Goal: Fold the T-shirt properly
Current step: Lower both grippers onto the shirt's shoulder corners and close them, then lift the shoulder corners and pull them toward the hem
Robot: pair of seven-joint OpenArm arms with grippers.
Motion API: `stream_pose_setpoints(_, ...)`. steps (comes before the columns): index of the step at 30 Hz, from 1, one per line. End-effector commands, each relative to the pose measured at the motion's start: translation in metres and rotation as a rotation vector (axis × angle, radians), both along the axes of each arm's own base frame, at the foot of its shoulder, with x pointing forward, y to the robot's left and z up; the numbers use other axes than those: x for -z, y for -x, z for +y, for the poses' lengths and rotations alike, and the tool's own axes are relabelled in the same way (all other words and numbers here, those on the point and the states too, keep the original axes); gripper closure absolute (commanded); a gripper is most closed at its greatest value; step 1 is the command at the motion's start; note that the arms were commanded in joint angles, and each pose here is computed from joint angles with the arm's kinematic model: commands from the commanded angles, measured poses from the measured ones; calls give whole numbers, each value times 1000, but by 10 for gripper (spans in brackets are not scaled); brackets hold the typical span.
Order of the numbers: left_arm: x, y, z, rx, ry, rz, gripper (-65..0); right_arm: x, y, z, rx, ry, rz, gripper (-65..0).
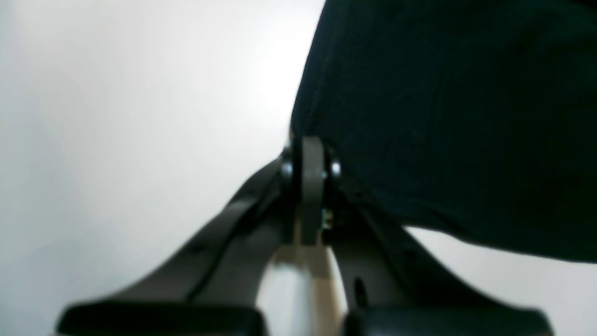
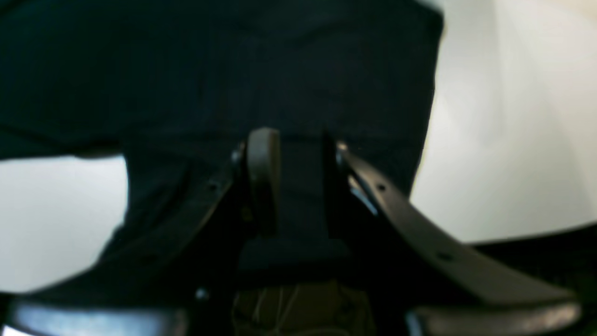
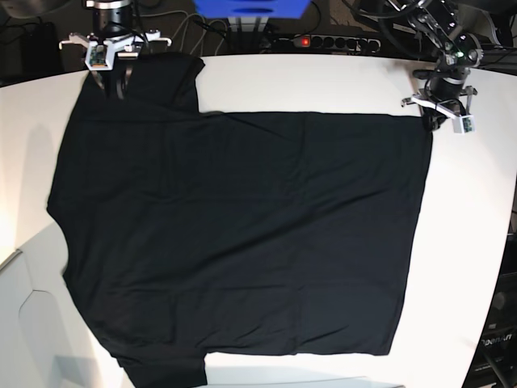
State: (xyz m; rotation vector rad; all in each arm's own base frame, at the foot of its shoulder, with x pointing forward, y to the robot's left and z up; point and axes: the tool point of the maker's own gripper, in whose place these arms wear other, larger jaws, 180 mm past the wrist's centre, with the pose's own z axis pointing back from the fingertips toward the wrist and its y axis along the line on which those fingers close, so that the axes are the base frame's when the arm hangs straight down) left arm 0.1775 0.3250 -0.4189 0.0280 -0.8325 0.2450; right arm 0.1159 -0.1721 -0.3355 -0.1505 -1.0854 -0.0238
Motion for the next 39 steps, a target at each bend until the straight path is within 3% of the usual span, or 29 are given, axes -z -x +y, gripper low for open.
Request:
stream_pose_setpoints(1, -4, 2, 4, 6, -19, 6, -3, -6, 1, -5, 2, 17, -14, -171)
stream_pose_setpoints(10, -6, 3, 10, 4, -32, 9, -3, 15, -5, -39, 79, 66, 70, -336)
stream_pose_setpoints(23, -4, 8, 9, 9, -32, 21, -2, 66, 13, -80, 182, 99, 180, -340)
stream_pose_setpoints(29, -5, 9, 11, 7, -37, 22, -2, 73, 6, -68, 109, 38, 182, -340)
stream_pose_setpoints(39, -4, 18, 15, 10, -48, 42, -2, 82, 5, -83, 154, -6, 175, -340)
